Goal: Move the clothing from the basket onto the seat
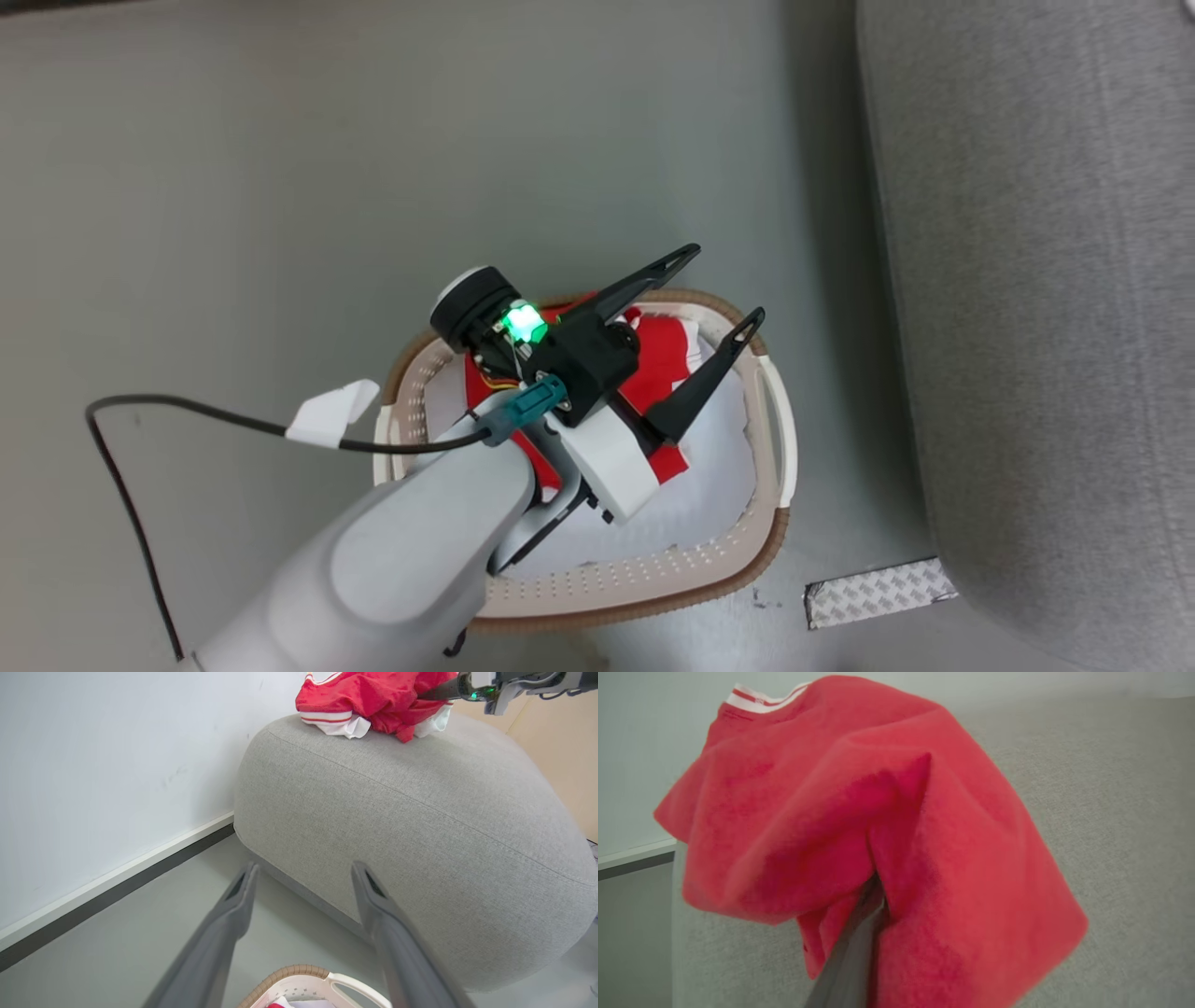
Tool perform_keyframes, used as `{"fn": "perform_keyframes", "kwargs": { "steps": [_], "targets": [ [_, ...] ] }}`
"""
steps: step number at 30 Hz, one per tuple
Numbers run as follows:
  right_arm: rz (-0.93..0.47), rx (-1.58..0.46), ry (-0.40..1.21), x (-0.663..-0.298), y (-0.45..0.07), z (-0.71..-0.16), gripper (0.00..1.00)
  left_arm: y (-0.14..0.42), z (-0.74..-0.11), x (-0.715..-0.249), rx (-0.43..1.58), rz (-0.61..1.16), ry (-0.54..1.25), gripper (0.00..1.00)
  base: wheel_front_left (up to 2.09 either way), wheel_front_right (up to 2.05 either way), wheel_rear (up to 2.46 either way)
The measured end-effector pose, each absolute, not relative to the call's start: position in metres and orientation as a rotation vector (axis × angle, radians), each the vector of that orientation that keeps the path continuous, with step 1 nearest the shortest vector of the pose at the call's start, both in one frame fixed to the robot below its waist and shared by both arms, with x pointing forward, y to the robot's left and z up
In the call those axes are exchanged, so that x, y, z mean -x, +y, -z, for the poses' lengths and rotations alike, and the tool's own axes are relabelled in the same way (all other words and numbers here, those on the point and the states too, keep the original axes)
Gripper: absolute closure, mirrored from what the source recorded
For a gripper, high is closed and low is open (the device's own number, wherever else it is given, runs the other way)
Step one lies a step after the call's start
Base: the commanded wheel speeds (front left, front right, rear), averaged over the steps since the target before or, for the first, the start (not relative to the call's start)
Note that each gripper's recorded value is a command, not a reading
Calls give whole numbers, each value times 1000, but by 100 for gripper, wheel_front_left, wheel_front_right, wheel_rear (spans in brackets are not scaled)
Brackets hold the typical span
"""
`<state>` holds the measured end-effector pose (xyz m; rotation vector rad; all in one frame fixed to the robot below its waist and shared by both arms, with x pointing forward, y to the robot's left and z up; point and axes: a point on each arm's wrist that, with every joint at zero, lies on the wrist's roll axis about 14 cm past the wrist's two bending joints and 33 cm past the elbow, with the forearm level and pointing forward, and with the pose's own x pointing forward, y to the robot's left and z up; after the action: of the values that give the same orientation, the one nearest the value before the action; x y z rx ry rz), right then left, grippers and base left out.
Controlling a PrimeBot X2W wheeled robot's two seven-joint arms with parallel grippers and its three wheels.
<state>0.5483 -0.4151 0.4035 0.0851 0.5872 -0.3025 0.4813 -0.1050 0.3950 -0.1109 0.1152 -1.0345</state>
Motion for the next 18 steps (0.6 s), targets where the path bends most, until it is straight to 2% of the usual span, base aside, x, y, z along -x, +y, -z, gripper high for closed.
{"fn": "perform_keyframes", "kwargs": {
  "steps": [6, 10, 18],
  "targets": [
    [278, -62, 683, -521, -411, -414, 0, -108, -417, -474, 120, 1028, 90, 0, 0, 0, 0],
    [247, -28, 692, -500, -409, -435, 0, -106, -437, -468, 118, 1003, 63, 0, 0, 0, 0],
    [152, 70, 503, -473, -402, -533, 0, -95, -488, -451, 112, 943, -8, 0, 0, 0, 0]
  ]
}}
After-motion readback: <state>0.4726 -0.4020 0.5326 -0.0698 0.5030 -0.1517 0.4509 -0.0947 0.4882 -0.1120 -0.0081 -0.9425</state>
